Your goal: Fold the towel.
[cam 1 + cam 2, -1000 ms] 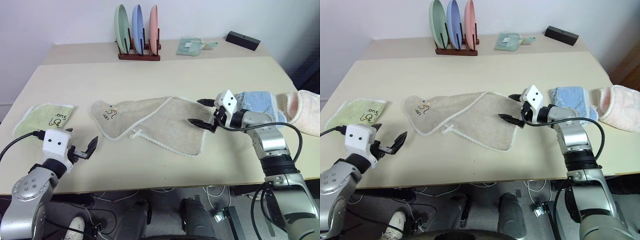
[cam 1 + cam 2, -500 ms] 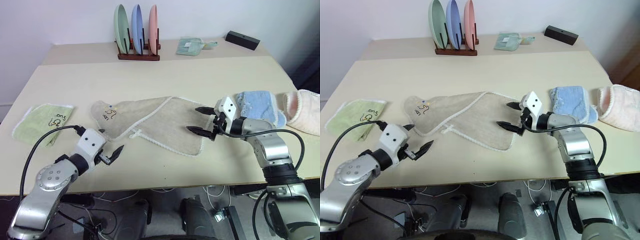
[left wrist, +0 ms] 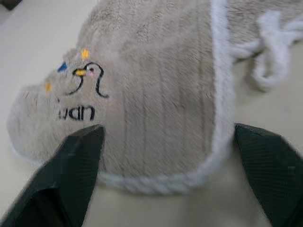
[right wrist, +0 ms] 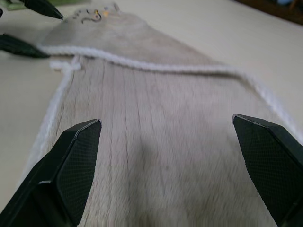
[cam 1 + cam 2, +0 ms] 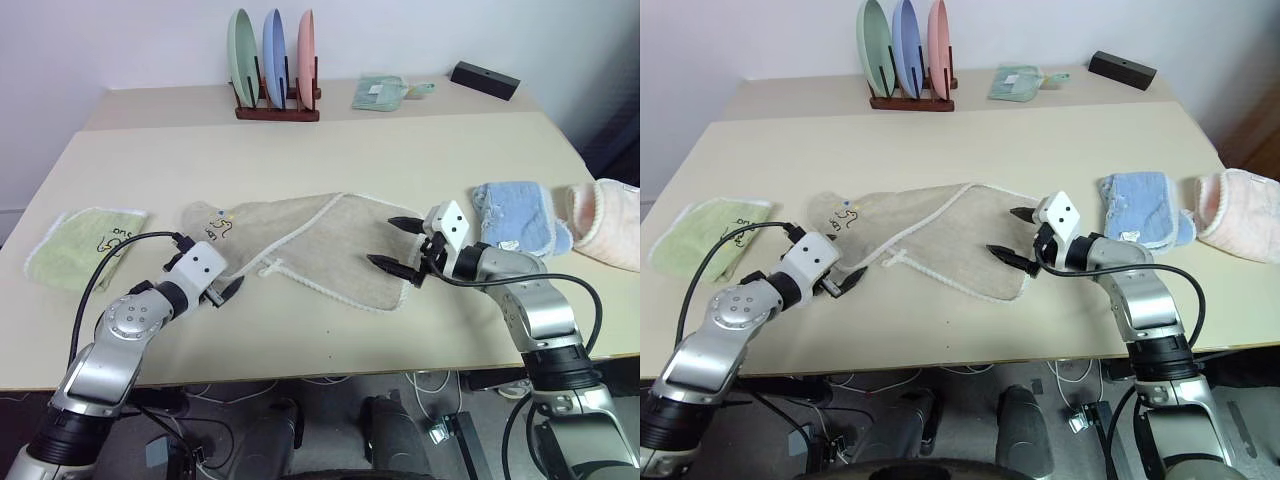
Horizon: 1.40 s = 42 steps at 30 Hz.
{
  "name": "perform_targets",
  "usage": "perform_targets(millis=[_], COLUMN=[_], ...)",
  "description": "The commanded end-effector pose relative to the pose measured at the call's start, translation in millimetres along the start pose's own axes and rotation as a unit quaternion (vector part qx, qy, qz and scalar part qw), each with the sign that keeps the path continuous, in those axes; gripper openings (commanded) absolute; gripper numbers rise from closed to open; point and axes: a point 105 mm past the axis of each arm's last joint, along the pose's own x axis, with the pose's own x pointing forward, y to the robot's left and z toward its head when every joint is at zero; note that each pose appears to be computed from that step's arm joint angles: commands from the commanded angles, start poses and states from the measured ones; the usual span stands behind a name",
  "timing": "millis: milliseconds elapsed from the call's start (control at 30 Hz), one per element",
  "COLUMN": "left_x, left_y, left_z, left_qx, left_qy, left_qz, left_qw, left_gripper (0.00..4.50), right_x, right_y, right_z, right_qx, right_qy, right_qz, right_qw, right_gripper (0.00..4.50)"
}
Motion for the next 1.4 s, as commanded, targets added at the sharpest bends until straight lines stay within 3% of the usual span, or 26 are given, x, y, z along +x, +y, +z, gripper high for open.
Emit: perform_targets(millis=[33, 167, 333, 533, 867, 967, 1033, 1200, 1300, 1400], left_x=[1.5, -2.2, -13.4, -45.6, -58.2, -59.0, -59.5, -61.0, -60.9, -54.7], left_y=[4.3, 10.4, 24.0, 31.9, 27.3, 24.9, 24.9, 25.5, 29.8, 50.5], left_z=[-11.8, -12.6, -14.4, -17.7, -26.4, -25.9, -26.2, -27.4, -24.6, -12.6], left_qx=[0.010, 0.016, 0.013, -0.011, -0.016, -0.016, -0.017, -0.019, -0.026, -0.033], left_qy=[0.022, 0.020, 0.018, 0.004, 0.020, 0.021, 0.022, 0.025, 0.018, -0.009], left_qz=[0.006, 0.017, 0.055, 0.088, 0.096, 0.093, 0.093, 0.092, 0.097, 0.117], left_qw=[1.000, 1.000, 0.998, 0.996, 0.995, 0.995, 0.995, 0.995, 0.995, 0.993], left_gripper=[2.16, 0.10, 0.02, 0.02, 0.02, 0.00, 0.00, 0.00, 0.00, 0.00], right_x=[-6.2, -7.9, -3.4, 9.6, 37.1, 42.7, 43.9, 39.1, 32.9, 27.9], right_y=[-3.4, -16.1, -36.1, -85.1, -95.7, -97.1, -97.3, -102.5, -109.8, -123.1], right_z=[21.3, 22.0, 17.7, 2.1, -9.8, -5.8, -4.0, 0.6, 9.8, 40.5], right_qx=[-0.022, -0.044, -0.077, -0.100, -0.057, -0.051, -0.052, -0.063, -0.091, -0.139], right_qy=[-0.026, -0.006, 0.028, 0.092, 0.112, 0.105, 0.101, 0.094, 0.087, 0.056], right_qz=[-0.016, -0.041, -0.065, -0.108, -0.070, -0.069, -0.066, -0.076, -0.093, -0.125], right_qw=[0.999, 0.998, 0.994, 0.985, 0.990, 0.991, 0.991, 0.991, 0.988, 0.981], right_gripper=[4.50, 4.50, 4.50, 4.50, 4.50, 3.67, 2.82, 0.19, 0.08, 0.08])
